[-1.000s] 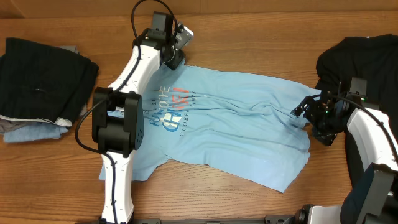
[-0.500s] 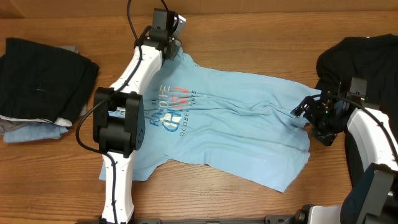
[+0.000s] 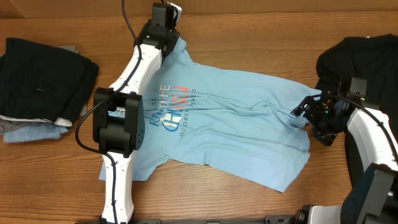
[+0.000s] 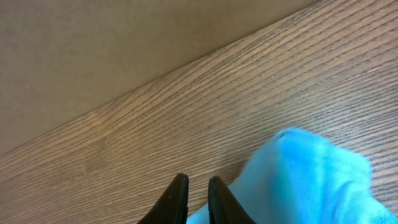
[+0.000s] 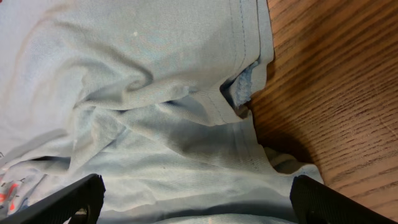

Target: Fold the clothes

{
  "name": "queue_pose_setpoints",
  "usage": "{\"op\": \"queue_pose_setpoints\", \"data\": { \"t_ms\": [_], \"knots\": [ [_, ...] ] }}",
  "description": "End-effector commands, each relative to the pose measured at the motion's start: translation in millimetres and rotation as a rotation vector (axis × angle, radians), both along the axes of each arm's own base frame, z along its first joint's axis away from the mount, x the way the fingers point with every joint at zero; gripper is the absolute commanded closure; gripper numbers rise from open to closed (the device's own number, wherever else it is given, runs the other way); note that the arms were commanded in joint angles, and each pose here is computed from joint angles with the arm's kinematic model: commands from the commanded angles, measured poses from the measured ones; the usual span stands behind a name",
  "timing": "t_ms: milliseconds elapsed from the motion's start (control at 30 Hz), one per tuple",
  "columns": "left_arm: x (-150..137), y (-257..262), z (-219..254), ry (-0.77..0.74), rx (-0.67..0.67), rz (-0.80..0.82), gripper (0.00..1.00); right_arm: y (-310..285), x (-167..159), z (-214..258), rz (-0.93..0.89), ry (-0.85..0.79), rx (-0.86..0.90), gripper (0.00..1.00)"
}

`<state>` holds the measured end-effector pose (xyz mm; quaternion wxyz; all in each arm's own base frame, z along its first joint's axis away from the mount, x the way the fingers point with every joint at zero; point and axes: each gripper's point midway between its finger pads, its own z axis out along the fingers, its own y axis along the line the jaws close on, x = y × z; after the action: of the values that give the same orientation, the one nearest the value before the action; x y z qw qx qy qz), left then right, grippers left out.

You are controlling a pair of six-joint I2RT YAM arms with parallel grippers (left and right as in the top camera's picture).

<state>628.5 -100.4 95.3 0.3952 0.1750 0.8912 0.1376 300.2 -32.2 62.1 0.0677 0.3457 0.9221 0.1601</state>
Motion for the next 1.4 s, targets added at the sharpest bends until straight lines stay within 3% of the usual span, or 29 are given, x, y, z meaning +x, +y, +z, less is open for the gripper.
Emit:
{"op": "queue_pose_setpoints", "data": {
  "t_ms": [0, 67, 133, 267, 367, 467, 700, 833, 1133, 1367],
  "knots": [
    [8, 13, -1, -0.017, -0.012, 0.046, 0.82, -1, 5, 5, -0.007, -0.019, 0.003, 0.0],
    [6, 19, -11, 0.007, -0.015, 0.065, 0.72, -1, 5, 5, -0.007, -0.019, 0.003, 0.0],
    [2, 24, -18, 0.034, -0.086, 0.117, 0.68, -1, 5, 5, -0.007, -0.019, 0.003, 0.0],
    [-18, -4, -17, 0.195, -0.224, -0.045, 0.62, -1, 5, 5, -0.007, -0.019, 0.003, 0.0],
    [-36, -6, -26, 0.285, -0.145, -0.149, 0.64, -1, 5, 5, -0.007, -0.019, 0.003, 0.0],
    [-54, -15, -37, 0.368, -0.137, -0.231, 0.72, -1, 5, 5, -0.007, -0.019, 0.003, 0.0],
    [-60, -21, -51, 0.41, -0.179, -0.245, 0.76, -1, 5, 5, -0.007, -0.019, 0.003, 0.0],
    [-66, -22, -88, 0.476, -0.17, -0.24, 0.78, -1, 5, 5, -0.007, -0.019, 0.003, 0.0],
    [-32, -2, -88, 0.341, -0.11, -0.128, 0.77, -1, 5, 5, -0.007, -0.019, 0.003, 0.0],
    [-12, 11, -95, 0.273, -0.143, -0.085, 0.78, -1, 5, 5, -0.007, -0.019, 0.003, 0.0]
  ]
}}
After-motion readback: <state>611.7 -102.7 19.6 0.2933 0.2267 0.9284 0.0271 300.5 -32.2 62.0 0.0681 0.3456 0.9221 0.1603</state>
